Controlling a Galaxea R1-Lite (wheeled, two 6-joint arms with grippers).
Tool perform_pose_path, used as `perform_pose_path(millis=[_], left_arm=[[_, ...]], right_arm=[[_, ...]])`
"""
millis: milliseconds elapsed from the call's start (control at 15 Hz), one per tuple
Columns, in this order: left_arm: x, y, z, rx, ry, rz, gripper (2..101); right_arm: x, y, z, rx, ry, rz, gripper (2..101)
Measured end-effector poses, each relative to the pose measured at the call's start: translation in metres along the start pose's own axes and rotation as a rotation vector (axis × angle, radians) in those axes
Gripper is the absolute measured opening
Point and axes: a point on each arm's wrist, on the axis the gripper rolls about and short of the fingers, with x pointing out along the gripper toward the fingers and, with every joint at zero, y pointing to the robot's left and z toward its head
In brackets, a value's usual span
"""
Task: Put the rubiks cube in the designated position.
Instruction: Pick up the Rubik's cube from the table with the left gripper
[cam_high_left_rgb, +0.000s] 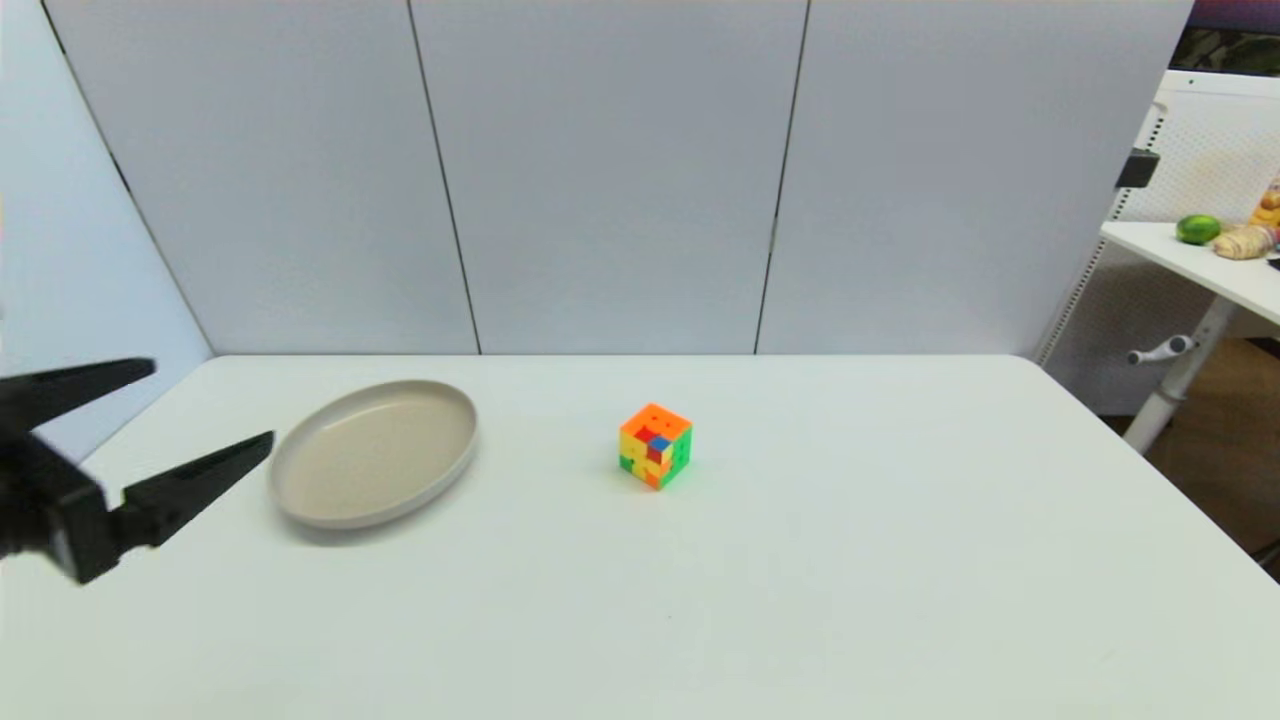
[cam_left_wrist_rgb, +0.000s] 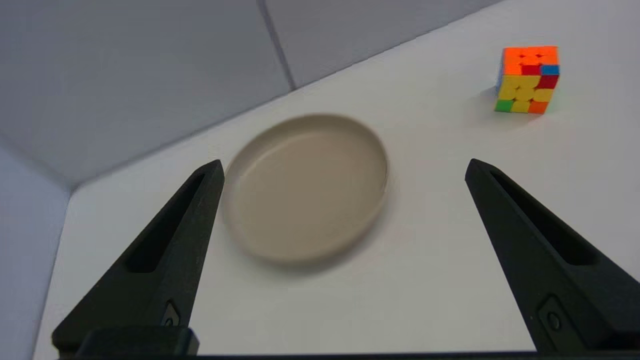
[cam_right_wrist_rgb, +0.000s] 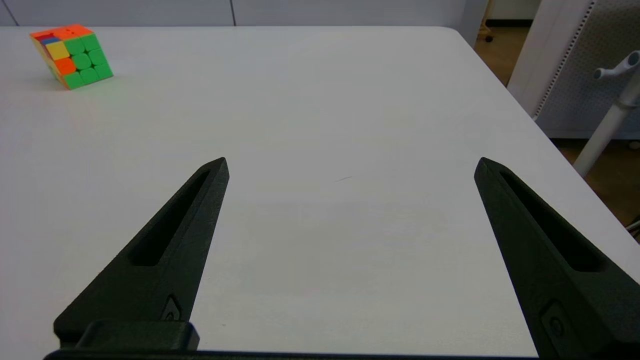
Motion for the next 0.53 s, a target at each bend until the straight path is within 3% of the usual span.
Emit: perform_pose_path(millis=[200,533], left_arm=[[0.069,0.013,0.017,0.098,0.013,-0.183,97.8],[0.171,0.0,0.017,0.147,-0.018,-0.392,97.8]], right_arm=[[0.0,0.0,0.0,0.0,0.0,0.0,97.3],[0.0,0.0,0.0,0.0,0.0,0.0,97.3]])
